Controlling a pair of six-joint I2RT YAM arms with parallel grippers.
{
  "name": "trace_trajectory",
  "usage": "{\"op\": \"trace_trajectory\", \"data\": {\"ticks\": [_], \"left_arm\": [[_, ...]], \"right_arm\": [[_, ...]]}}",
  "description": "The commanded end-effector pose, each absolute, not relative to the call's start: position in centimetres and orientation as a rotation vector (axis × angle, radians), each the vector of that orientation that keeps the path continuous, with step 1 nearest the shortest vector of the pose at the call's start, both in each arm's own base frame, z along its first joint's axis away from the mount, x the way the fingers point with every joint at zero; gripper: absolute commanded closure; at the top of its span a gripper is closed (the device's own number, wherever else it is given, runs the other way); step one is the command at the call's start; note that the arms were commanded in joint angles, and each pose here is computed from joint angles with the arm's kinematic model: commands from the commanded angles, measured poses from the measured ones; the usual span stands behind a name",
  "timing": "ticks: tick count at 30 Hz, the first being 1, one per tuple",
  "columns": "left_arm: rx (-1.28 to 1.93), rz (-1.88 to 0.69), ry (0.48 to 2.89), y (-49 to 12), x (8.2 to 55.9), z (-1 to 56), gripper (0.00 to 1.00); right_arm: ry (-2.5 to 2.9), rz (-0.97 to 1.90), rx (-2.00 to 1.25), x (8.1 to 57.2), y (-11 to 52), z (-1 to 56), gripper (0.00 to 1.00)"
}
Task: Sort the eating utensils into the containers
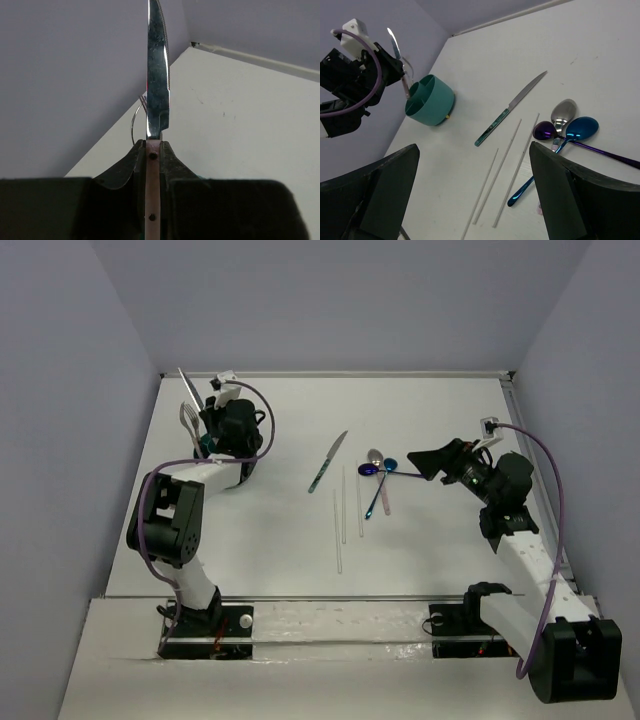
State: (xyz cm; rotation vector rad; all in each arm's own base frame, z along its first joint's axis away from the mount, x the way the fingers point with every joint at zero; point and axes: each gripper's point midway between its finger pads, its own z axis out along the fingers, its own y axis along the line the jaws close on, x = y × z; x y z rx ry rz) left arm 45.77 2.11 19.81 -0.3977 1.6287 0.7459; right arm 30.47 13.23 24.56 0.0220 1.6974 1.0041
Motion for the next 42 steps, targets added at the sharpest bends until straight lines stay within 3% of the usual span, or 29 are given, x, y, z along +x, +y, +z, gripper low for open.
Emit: {"op": "trace_trajectory", "data": {"ticks": [1, 6, 19, 30, 32, 36, 42], "left_arm": [[-0.477, 0.67, 1.497, 1.8, 46.8, 24.3, 1.0], [-0.461, 0.653, 1.469, 1.7, 46.9, 25.7, 1.0], [-0.385, 0.759, 1.525, 2.1, 46.8, 20.6, 1.0], [-0.42, 0.797, 1.549, 2.6, 45.2, 19.6, 1.0], [-0.429, 0.797, 1.55, 2.4, 44.6, 19.6, 0.92], [-0.453, 0.765, 1.567, 1.6, 43.9, 19.3, 0.88], [-0.476, 0.724, 1.562, 0.6, 42.8, 20.2, 0.62]], "right_arm": [[1.632, 1.016, -0.027, 30.4, 13.6, 26.1, 0.03], [1.633, 1.018, -0.028, 30.5, 13.6, 26.1, 0.03], [1.634, 1.008, -0.027, 30.5, 13.5, 26.0, 0.03], [1.633, 0.993, -0.02, 30.6, 13.3, 25.9, 0.03], [1.636, 0.995, -0.017, 30.7, 13.3, 25.8, 0.03], [1.637, 0.994, -0.015, 30.7, 13.3, 25.8, 0.03], [1.631, 0.987, -0.016, 30.7, 13.2, 25.9, 0.03]]}}
